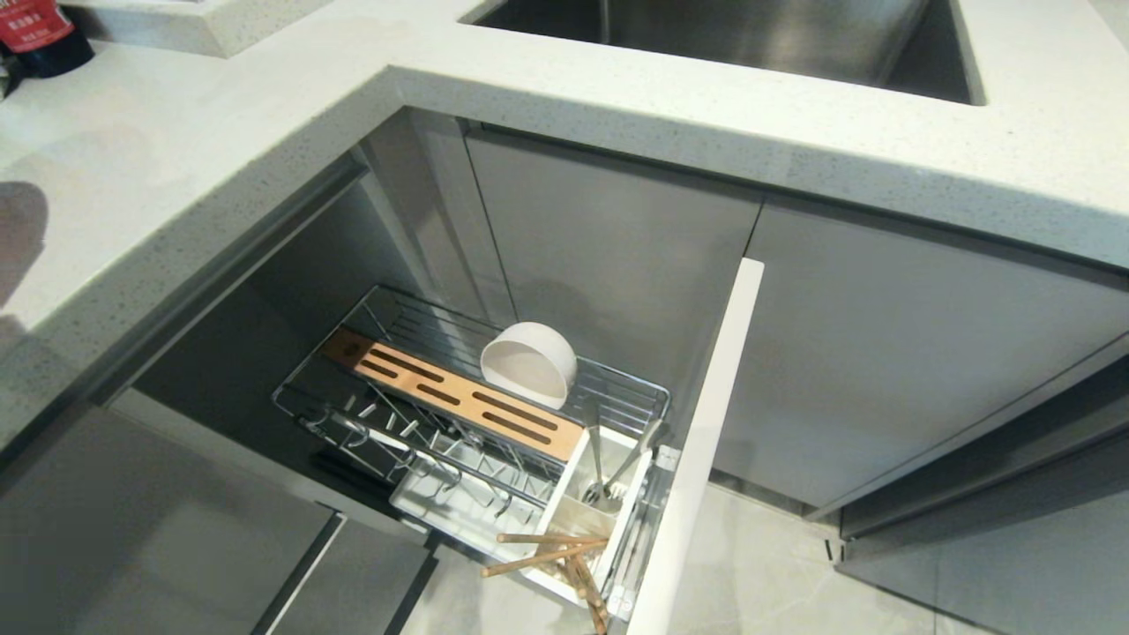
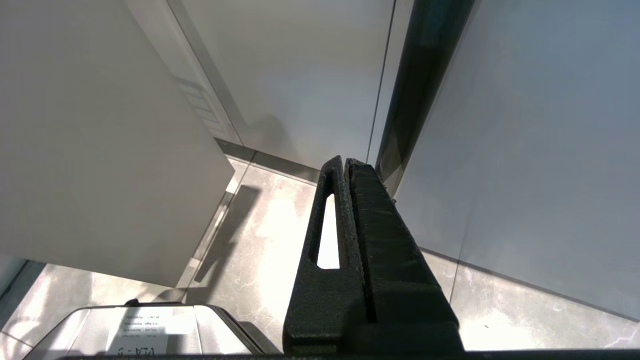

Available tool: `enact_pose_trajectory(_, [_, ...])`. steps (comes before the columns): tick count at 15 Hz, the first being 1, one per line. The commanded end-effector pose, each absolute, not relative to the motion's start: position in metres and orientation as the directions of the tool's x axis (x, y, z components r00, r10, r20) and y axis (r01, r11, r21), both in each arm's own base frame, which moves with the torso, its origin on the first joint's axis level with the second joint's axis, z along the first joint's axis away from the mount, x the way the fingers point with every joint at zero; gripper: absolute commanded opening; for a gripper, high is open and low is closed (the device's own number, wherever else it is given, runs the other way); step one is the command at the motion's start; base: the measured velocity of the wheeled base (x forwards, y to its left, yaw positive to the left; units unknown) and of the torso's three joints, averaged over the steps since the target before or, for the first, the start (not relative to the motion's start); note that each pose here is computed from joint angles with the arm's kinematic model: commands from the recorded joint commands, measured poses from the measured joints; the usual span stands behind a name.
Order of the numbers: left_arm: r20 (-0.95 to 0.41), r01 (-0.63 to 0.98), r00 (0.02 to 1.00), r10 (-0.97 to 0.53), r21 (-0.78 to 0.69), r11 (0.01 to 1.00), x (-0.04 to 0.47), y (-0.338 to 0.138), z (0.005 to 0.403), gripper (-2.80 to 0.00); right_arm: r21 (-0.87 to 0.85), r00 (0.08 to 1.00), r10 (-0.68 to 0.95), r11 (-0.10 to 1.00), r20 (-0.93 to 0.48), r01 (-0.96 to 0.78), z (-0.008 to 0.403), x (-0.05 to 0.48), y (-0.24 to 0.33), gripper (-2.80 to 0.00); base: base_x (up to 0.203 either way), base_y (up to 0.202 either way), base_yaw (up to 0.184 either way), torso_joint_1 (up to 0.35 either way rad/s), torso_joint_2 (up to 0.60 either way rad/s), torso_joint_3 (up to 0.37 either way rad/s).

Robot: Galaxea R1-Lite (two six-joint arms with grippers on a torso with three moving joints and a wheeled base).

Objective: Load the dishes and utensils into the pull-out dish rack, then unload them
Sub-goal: Pick up the plate and place it in the cupboard

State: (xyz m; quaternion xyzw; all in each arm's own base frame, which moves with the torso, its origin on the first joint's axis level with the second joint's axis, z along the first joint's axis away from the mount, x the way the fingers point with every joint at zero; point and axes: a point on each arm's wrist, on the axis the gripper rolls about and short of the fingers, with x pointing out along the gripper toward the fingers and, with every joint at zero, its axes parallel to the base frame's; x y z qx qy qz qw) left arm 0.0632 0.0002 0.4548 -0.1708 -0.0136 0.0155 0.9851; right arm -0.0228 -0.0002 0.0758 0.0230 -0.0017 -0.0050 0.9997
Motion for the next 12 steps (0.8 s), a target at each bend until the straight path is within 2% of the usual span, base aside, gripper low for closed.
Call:
enact_pose_trajectory(1, [0.073, 0.049, 0.997, -0.025, -0.363, 0.931, 0.054, -0.003, 0.460, -2.80, 0.046, 1.000, -0.009, 0.999, 0.003, 0.009, 0.076, -0.023, 0.000, -2.80, 0.000, 0.000, 0.000, 0.000, 0.00, 0.000])
enact_pose_trajectory(7, [0.167, 0.370, 0.929, -0.331, -0.457, 0.809, 0.032, -0.010, 0.467, -2.80, 0.046, 1.000, -0.011, 0.999, 0.003, 0.011, 0.076, -0.023, 0.000, -2.80, 0.000, 0.000, 0.000, 0.000, 0.00, 0.000])
enact_pose_trajectory(12, [0.195, 0.646, 0.736, -0.648, -0.490, 0.586, 0.001, -0.010, 0.465, -2.80, 0.046, 1.000, -0.010, 0.999, 0.003, 0.010, 0.076, -0.023, 0.000, -2.80, 0.000, 0.000, 0.000, 0.000, 0.00, 0.000])
